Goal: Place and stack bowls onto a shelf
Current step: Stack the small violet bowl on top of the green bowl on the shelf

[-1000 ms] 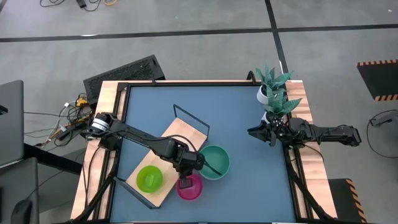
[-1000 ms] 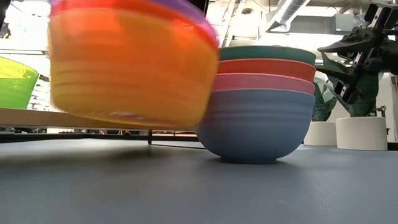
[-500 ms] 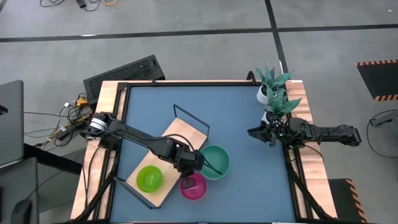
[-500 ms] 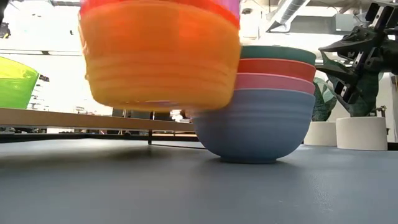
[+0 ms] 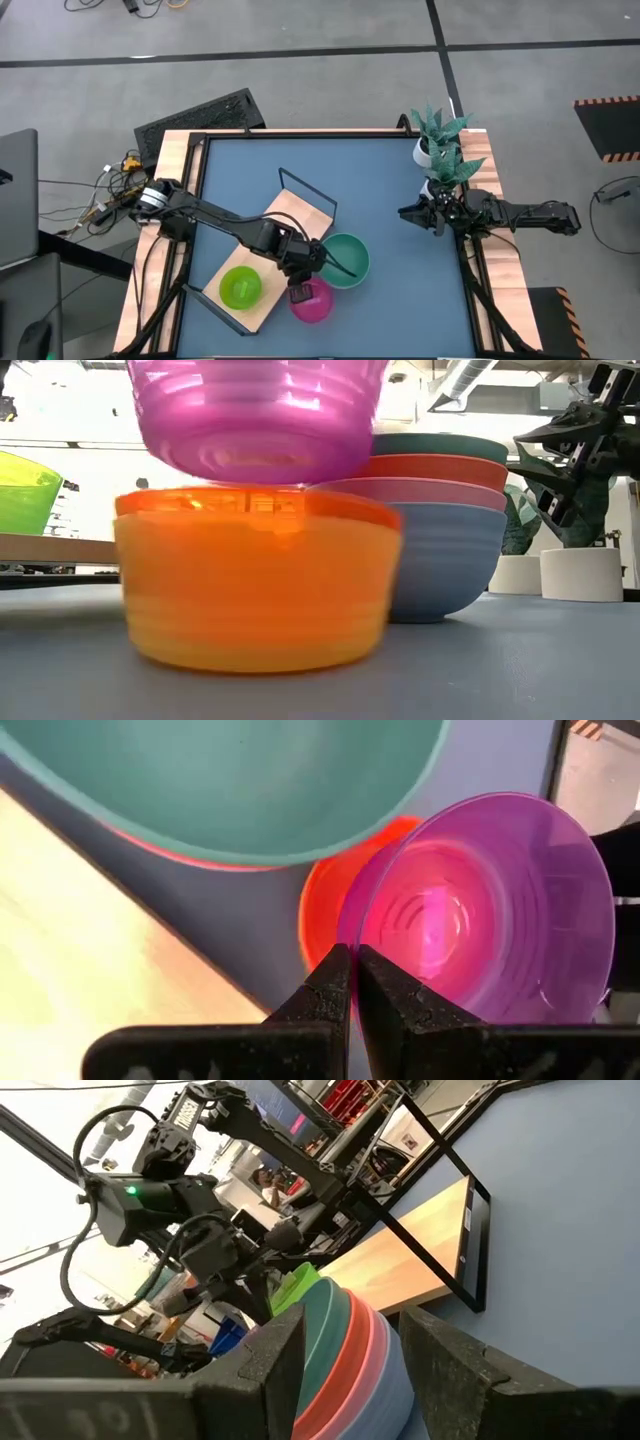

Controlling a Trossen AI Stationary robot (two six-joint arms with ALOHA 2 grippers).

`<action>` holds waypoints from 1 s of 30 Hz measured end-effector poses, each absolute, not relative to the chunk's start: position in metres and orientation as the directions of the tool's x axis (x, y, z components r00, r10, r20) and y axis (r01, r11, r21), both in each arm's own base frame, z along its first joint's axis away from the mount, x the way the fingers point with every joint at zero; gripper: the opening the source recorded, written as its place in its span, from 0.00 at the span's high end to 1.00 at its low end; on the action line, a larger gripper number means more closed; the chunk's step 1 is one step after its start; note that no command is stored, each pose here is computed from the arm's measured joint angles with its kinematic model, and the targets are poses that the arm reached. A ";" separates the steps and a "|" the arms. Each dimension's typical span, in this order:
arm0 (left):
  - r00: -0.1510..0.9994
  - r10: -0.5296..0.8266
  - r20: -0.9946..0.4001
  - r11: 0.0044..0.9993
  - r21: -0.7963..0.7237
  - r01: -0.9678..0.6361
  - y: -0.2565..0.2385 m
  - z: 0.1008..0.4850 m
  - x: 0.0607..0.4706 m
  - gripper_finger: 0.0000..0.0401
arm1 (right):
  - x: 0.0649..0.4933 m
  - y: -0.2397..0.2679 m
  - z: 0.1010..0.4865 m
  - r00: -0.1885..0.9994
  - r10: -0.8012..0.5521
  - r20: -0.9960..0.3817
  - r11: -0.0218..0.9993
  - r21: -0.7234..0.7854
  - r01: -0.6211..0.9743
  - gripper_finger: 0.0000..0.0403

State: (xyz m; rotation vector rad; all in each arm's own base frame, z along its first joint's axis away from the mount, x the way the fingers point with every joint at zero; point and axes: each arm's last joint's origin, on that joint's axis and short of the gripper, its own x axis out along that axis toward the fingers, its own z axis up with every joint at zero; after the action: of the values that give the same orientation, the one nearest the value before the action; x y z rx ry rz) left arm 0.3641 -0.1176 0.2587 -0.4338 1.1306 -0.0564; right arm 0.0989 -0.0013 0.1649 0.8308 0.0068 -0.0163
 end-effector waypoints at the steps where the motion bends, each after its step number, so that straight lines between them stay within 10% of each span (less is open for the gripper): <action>1: 0.441 -0.263 -0.858 0.914 -0.368 -0.171 -0.117 0.262 0.363 1.00 | 0.099 -0.001 0.165 1.000 -0.012 -0.012 0.674 0.739 0.017 0.53; 30: 0.241 -0.109 -0.964 0.916 -0.192 -0.352 -0.107 0.316 0.210 1.00 | 0.099 -0.001 0.165 1.000 -0.013 -0.012 0.674 0.738 0.018 0.53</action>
State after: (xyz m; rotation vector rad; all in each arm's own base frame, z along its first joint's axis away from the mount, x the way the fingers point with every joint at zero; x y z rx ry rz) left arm 0.2103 -0.1066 0.3162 -0.4103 1.3278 0.1727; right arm 0.0988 -0.0014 0.1649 0.8304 0.0058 -0.0176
